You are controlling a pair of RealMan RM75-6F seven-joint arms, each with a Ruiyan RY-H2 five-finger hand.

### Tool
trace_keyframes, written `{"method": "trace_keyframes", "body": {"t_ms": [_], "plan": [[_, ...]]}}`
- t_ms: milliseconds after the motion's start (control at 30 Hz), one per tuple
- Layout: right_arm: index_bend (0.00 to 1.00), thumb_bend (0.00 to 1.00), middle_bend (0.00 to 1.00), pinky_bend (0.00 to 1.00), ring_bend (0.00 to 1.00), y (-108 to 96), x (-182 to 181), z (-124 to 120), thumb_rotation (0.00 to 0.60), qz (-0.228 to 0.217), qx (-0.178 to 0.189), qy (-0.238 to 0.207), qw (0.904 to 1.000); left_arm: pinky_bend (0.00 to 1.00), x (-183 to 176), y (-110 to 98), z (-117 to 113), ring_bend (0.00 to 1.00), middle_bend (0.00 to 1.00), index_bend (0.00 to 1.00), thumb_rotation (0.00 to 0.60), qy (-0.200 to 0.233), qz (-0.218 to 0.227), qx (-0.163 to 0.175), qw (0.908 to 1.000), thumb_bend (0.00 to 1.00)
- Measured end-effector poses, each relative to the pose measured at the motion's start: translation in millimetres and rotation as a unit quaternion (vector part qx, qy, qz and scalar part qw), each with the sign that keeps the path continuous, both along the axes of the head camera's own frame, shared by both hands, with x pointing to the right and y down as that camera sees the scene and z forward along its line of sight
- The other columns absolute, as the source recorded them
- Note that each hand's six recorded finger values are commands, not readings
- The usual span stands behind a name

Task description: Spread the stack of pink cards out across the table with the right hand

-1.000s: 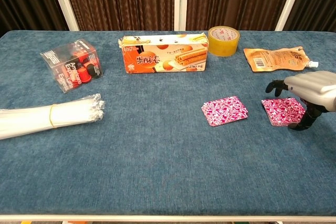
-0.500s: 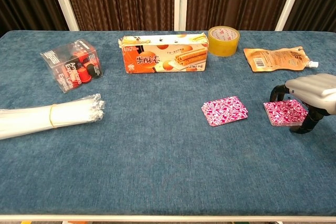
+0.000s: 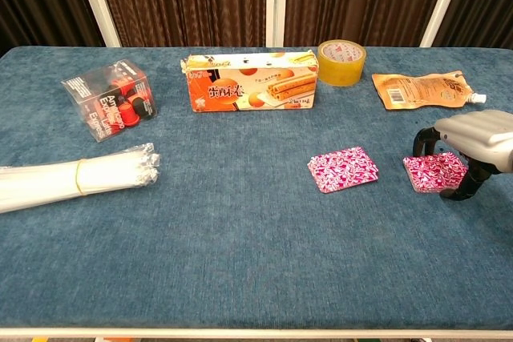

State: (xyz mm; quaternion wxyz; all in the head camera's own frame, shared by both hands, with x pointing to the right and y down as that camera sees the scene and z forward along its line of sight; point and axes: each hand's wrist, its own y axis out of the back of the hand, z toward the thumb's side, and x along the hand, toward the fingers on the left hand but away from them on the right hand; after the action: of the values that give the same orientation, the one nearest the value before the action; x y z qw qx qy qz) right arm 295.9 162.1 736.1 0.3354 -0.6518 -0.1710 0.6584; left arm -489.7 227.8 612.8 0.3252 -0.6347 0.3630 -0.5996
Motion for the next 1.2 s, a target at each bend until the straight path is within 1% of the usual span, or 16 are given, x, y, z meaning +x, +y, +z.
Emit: {"method": "trace_keyframes", "body": {"t_ms": [233,633,867,1200], "plan": [[0.33,0.17,0.35,0.95,0.87,0.2,0.4,2.3,0.600,0.001,-0.003,0.003,1.0000,0.15,-0.4,0.2,0.5,0.00,0.05,0.07,0.600,0.000,-0.001,-0.001,1.0000,0.00],[0.39,0.20,0.40,0.95,0.87,-1.4,0.5,0.7,0.600,0.006,0.005,0.003,1.0000,0.15,0.3,0.5,1.1,0.00,0.05,0.07,0.600,0.001,0.001,-0.003,1.0000,0.00],[0.40,0.20,0.40,0.95,0.87,-2.9,0.7,-0.8,0.600,0.009,0.010,0.000,0.9999,0.15,0.9,-0.6,1.9,0.00,0.05,0.07,0.600,0.002,0.001,-0.005,1.0000,0.00],[0.44,0.21,0.41,0.95,0.88,-6.0,-1.5,-4.1,0.600,0.012,0.018,-0.005,0.9998,0.15,0.3,-0.2,1.9,0.00,0.05,0.07,0.600,0.002,0.000,-0.005,1.0000,0.00]]}}
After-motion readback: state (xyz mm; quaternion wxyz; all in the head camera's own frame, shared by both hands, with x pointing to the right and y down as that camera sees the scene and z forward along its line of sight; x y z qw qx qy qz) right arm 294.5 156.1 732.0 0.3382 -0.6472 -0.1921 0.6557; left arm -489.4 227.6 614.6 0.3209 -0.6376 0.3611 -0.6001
